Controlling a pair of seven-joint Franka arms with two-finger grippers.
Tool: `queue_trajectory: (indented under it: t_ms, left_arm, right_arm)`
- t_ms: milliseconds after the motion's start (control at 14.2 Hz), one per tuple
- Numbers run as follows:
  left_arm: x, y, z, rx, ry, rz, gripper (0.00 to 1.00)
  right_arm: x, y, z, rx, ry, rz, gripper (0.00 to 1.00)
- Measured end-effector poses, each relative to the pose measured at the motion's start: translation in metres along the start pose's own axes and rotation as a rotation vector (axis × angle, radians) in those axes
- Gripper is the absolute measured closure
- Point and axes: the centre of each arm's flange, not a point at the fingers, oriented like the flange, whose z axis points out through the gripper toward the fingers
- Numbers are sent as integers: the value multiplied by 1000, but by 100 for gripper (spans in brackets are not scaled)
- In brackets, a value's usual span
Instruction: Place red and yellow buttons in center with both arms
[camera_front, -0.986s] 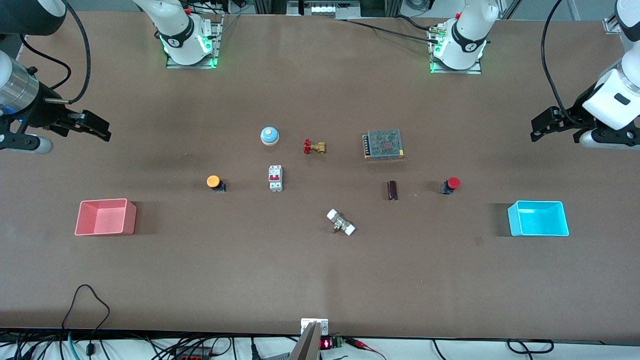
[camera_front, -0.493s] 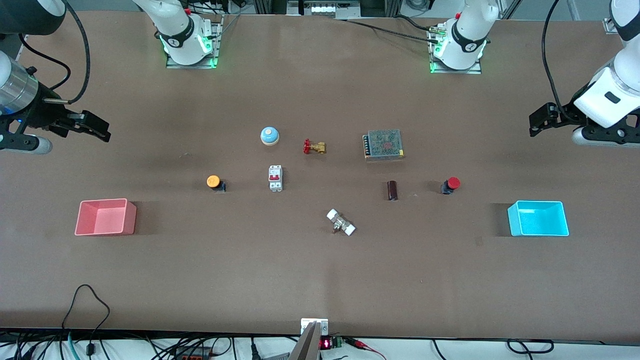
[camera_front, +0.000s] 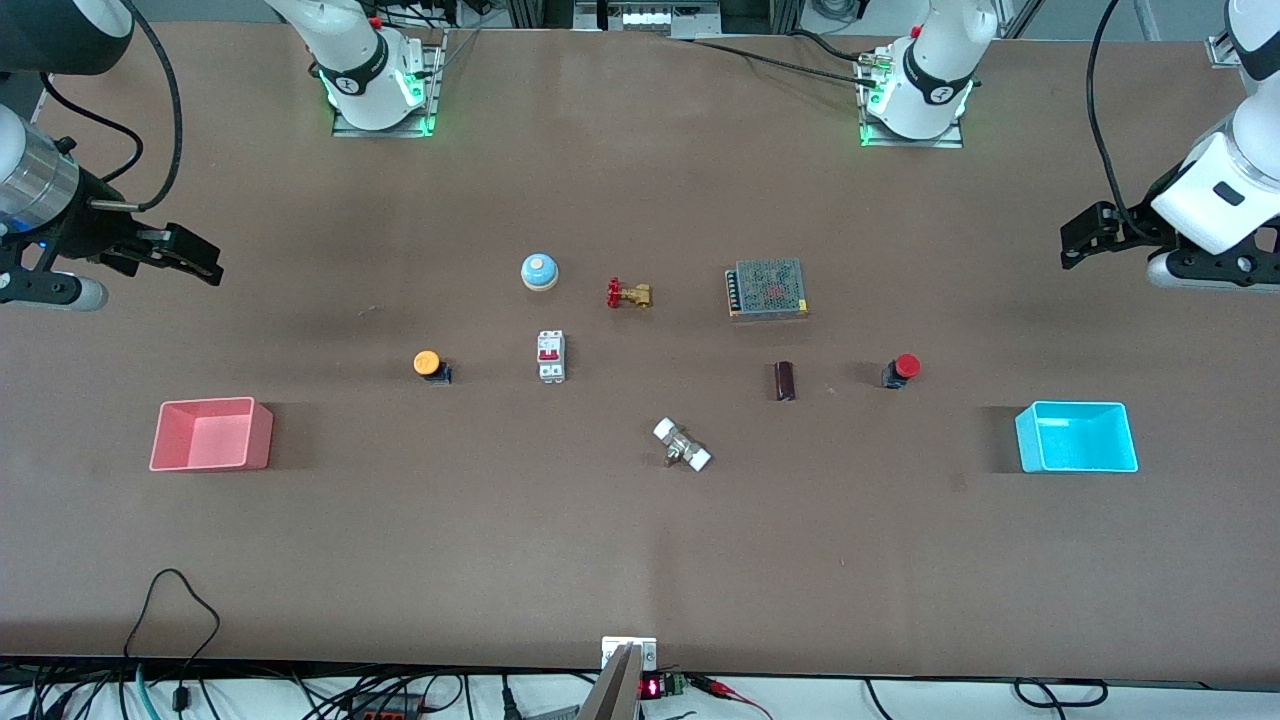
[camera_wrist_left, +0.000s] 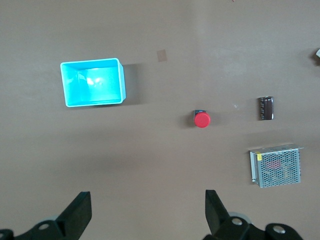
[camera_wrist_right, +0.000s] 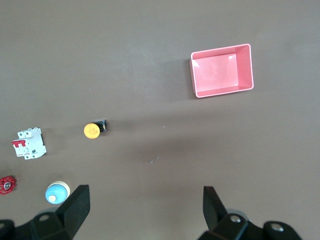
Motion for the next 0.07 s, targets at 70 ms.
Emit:
queue_trajectory:
  t_ms: [70]
  left_arm:
    - [0,0,0,-3,0,0,0]
  right_arm:
    - [0,0,0,0,0,0,0]
